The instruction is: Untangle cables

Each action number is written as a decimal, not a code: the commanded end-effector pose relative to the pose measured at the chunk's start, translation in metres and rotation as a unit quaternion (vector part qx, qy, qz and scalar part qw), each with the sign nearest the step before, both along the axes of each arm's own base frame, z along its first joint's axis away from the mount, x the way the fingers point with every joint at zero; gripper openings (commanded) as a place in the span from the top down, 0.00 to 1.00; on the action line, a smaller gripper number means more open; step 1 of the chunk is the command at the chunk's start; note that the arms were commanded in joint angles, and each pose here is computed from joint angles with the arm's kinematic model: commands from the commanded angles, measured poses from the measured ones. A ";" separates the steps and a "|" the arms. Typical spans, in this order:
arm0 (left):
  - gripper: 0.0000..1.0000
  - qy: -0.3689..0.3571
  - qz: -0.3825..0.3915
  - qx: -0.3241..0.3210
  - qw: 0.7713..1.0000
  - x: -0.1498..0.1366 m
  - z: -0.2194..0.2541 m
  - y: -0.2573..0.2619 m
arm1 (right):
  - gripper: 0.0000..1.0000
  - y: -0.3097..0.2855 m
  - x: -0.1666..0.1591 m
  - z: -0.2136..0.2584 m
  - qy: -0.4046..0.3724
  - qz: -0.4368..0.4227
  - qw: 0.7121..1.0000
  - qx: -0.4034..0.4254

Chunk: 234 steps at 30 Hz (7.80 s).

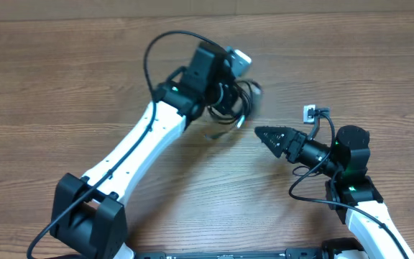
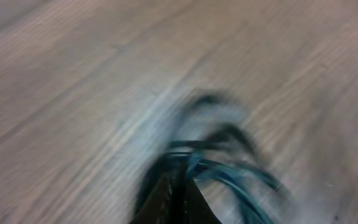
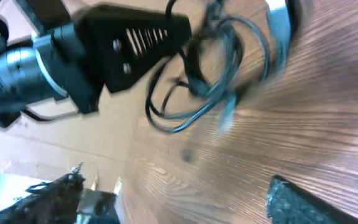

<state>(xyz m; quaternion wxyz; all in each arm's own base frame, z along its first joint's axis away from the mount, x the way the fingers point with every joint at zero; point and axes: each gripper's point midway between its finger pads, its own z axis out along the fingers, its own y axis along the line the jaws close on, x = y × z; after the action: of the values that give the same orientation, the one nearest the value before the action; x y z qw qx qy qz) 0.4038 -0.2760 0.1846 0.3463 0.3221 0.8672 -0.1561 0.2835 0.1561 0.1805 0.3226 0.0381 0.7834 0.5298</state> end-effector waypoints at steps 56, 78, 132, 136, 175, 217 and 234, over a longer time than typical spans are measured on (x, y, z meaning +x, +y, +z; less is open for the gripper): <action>0.96 -0.029 -0.452 -0.178 0.874 -0.126 0.054 -0.065 | 0.10 -0.040 0.022 -0.040 0.098 -0.159 0.981 -0.051; 0.96 -0.021 -0.494 -0.176 0.851 -0.161 0.054 -0.091 | 0.41 -0.041 0.022 -0.040 0.098 -0.159 0.981 -0.052; 0.96 0.001 -0.147 -0.108 0.983 -0.056 0.041 -0.086 | 0.96 -0.034 0.019 -0.036 0.084 -0.135 0.986 -0.052; 0.96 0.006 -0.107 -0.104 0.989 -0.047 0.038 -0.080 | 0.96 -0.032 0.019 -0.034 0.072 -0.124 0.988 -0.056; 0.96 0.083 0.126 -0.201 0.968 0.016 0.044 -0.017 | 0.96 -0.031 0.015 -0.038 0.066 -0.111 0.989 -0.072; 0.96 0.171 0.069 -0.159 0.970 -0.027 0.016 -0.020 | 0.17 -0.040 0.017 -0.047 0.081 -0.138 0.983 -0.090; 0.96 0.214 0.086 -0.072 0.970 -0.065 -0.016 -0.018 | 0.17 -0.040 0.017 -0.048 0.083 -0.138 0.983 -0.089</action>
<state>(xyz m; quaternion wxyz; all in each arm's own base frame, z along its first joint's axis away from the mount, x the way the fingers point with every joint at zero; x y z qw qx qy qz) 0.3373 -0.2899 0.1594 0.1596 0.1611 0.9348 -0.2733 0.2963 0.1159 0.1234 0.3157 0.1655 0.8428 0.4032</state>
